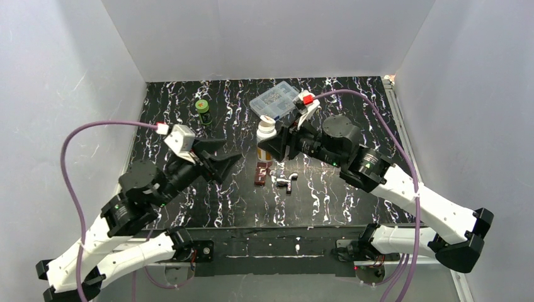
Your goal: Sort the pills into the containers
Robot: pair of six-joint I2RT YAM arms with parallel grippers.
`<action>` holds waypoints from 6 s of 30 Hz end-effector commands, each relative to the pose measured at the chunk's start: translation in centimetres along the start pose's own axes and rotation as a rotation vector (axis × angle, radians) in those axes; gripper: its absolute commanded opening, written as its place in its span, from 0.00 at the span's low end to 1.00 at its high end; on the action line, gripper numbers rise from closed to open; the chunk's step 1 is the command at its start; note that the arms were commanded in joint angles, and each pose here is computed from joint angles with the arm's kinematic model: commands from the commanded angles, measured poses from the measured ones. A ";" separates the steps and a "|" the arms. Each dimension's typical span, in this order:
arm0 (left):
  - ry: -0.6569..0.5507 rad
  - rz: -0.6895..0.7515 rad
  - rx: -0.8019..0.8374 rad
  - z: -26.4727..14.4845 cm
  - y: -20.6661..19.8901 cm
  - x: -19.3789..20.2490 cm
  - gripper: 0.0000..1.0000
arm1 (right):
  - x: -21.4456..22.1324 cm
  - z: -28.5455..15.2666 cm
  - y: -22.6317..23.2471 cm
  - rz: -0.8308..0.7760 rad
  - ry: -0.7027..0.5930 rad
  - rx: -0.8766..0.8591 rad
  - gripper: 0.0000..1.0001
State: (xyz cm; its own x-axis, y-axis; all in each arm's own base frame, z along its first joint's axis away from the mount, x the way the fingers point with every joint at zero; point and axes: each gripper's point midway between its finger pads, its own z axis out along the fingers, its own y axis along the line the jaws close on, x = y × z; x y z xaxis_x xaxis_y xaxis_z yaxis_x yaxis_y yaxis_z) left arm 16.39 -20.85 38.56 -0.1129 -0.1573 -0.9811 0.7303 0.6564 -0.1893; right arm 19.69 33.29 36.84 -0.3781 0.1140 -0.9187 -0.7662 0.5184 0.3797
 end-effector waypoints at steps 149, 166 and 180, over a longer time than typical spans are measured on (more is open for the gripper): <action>0.231 -0.306 0.752 4.2 -6.6 -3.6 0.21 | -0.9 -6.7 9.4 -0.017 0.154 -0.671 0.01; 0.162 -0.339 0.683 4.5 -6.5 -5.8 0.00 | -1.5 -5.6 8.6 -0.040 0.107 -0.621 0.41; 0.068 -0.422 0.497 5.6 -4.7 -7.8 0.00 | -2.0 -4.1 8.9 -0.016 0.055 -0.642 0.82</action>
State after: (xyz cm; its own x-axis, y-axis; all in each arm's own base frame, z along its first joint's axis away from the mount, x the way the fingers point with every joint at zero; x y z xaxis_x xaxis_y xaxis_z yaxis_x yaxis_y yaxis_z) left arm 17.65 -27.74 44.91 -0.5367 -0.1851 -0.8232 0.8257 0.0855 -0.5576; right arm 11.35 33.62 41.05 -0.4027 0.0016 -0.9153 -0.9136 -0.0617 0.4018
